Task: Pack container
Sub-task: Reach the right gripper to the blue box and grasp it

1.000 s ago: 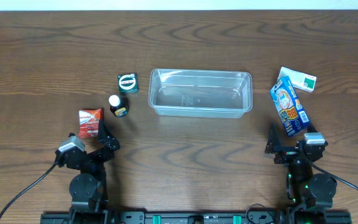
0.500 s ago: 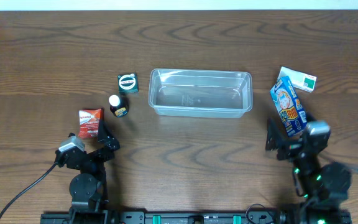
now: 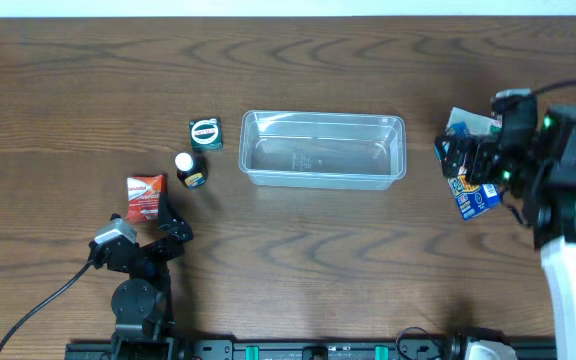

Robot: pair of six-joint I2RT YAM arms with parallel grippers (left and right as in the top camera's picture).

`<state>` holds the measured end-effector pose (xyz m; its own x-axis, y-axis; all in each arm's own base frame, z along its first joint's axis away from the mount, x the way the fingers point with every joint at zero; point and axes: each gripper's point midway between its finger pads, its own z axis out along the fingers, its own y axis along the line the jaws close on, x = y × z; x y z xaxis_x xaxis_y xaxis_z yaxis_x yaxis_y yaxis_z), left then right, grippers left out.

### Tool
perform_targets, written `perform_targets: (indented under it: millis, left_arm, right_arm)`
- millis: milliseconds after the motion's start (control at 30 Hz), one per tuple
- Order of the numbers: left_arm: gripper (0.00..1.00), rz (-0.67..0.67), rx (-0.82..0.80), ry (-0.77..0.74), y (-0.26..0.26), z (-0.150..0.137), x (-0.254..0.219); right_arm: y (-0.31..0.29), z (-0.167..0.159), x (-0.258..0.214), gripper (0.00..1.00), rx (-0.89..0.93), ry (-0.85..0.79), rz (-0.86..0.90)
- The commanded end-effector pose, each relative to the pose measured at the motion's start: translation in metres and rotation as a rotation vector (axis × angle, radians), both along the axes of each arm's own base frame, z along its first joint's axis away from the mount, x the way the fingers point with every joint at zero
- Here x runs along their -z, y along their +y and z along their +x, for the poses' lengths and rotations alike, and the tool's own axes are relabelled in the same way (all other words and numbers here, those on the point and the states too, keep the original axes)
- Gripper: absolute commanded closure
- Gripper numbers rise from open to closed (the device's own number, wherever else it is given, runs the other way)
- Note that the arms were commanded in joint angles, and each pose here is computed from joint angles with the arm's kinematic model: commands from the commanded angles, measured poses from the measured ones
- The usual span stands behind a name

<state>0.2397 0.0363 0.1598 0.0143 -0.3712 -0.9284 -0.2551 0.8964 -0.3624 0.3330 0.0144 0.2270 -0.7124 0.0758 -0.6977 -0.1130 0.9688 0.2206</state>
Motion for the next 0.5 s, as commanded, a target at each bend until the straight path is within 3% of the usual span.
perform_targets:
  millis: [0,467]
  left_arm:
    - [0.02,0.021,-0.011,0.051,0.003,-0.001,0.017]
    - [0.02,0.021,-0.011,0.051,0.003,-0.001,0.017]
  right_arm:
    - [-0.022,0.009,0.015,0.01,0.036,0.052,-0.07]
    - [-0.059,0.038,0.095,0.01,0.106,0.242,-0.062]
